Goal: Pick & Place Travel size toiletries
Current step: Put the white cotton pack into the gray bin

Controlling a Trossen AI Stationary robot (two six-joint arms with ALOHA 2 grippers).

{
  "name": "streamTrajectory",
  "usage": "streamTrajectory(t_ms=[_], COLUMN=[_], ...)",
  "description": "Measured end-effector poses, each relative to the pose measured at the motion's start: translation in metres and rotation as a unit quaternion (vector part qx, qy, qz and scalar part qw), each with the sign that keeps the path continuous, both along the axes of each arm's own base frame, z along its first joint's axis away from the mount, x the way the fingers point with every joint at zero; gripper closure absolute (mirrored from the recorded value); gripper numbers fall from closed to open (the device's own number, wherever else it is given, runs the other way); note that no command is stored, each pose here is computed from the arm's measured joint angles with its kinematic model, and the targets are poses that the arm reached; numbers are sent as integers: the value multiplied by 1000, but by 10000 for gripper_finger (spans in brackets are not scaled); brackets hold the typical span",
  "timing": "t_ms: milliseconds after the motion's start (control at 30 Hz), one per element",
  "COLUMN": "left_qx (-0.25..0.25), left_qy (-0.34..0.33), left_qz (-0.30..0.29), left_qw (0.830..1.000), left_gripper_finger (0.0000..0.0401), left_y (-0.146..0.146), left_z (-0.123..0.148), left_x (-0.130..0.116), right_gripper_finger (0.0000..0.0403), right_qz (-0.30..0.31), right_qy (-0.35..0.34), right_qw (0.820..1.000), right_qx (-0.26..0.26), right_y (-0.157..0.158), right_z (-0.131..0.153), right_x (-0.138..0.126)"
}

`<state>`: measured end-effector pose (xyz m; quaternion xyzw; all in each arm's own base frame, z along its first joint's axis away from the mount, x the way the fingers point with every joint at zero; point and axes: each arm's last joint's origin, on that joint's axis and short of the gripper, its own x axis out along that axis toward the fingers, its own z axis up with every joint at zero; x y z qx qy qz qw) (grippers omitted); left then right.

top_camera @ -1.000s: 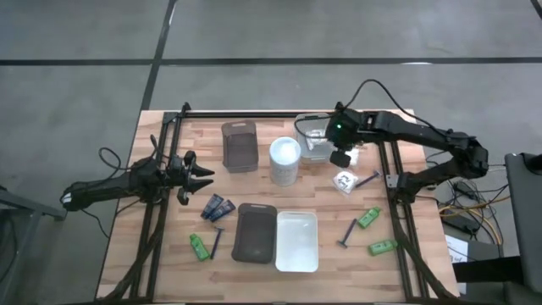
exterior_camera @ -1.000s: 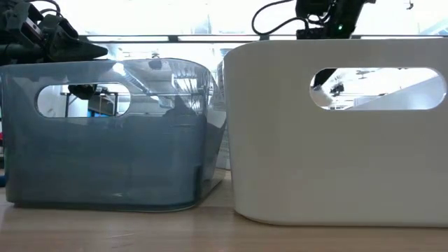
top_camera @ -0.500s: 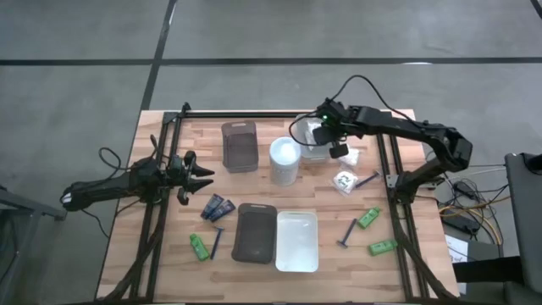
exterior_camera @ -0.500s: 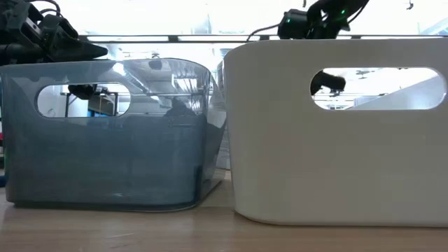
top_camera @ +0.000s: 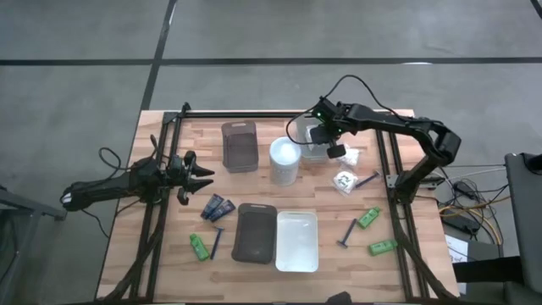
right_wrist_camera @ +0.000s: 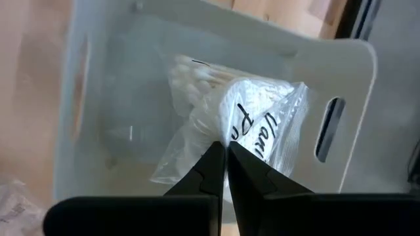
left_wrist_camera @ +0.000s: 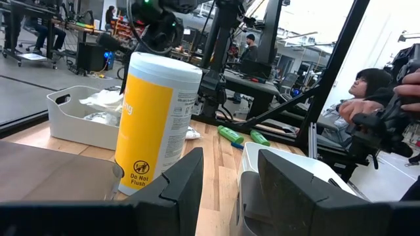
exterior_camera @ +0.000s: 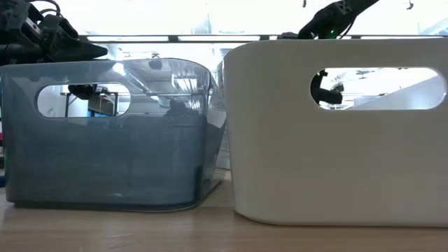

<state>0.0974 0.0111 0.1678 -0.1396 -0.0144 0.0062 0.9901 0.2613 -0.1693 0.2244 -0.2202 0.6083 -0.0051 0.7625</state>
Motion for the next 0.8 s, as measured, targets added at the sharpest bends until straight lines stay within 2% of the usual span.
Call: streamTrajectory(t_ms=[167,433,533,633,800], left_qx=[0,0,0,0,0], left_qy=[0,0,0,0,0], left_qz=[0,0,0,0,0], left_qw=[1000,1000,1000,1000,1000], left_gripper_finger=[250,250,250,250,250], left_y=[0,0,0,0,0], left_z=[0,0,0,0,0], left_x=[0,0,0,0,0], right_gripper_finger=[391,378,364,344,292], right_qz=[8,14,8,-24,-45], right_qy=[20,-17,-13,-15,-16], right_qw=[1000,1000,1000,999,998], right_qx=[14,20,26,39,50], right_y=[-2,-3,-1,1,2], right_z=[-15,-34,-40,-44,-48], right_x=[0,1,-2,-4,-6])
